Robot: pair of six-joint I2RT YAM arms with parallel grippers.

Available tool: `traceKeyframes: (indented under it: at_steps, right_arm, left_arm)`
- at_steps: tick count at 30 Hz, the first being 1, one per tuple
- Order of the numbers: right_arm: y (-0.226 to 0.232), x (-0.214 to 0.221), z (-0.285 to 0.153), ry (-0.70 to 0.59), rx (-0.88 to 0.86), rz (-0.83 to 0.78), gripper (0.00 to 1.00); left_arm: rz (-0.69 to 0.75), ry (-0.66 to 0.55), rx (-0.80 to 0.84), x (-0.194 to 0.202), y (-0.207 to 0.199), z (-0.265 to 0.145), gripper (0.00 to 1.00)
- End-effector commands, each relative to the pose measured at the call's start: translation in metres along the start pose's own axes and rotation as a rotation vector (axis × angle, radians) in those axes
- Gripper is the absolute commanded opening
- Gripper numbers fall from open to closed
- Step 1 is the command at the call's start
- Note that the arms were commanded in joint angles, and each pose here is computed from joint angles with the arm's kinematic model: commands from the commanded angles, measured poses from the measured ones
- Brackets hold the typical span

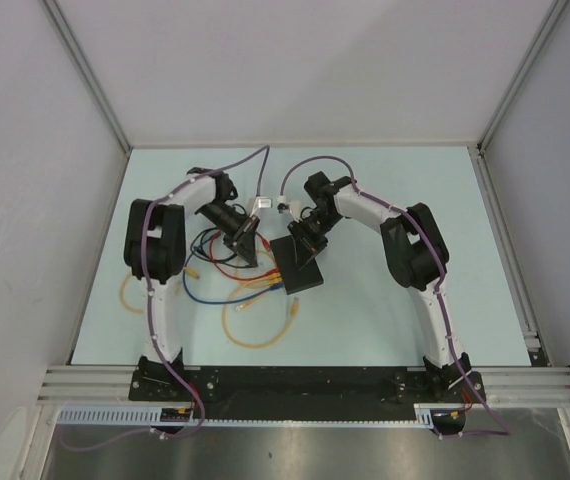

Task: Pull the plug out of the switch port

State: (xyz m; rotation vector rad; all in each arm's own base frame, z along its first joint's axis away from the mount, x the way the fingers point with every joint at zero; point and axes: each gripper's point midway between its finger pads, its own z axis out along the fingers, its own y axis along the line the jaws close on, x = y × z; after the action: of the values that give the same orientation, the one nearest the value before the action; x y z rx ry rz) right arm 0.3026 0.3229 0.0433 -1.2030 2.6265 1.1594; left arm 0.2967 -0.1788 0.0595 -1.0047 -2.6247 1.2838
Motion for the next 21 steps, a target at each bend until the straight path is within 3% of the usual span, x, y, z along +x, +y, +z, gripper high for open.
traceKeyframes:
  at_steps: [1,6,11,15,21]
  right_arm:
    - [-0.028,0.018,0.007,0.061,0.087,0.001,0.14]
    - [-0.030,0.015,0.007,0.056,0.088,0.004,0.14]
    - [-0.030,0.014,0.009,0.058,0.084,0.001,0.14]
    - [-0.031,0.014,0.010,0.058,0.081,0.004,0.14]
    - [-0.031,0.013,0.010,0.057,0.079,0.004,0.14]
  left_arm:
    - [0.179,-0.070,-0.164,-0.014,-0.029,-0.059,0.00]
    - [0.200,-0.060,-0.368,0.019,-0.021,-0.104,0.00]
    - [0.054,-0.048,-0.484,0.078,0.011,-0.130,0.00]
    - [-0.037,-0.059,-0.527,0.112,0.035,-0.132,0.00]
    - [-0.150,0.017,-0.525,0.156,0.066,-0.106,0.00]
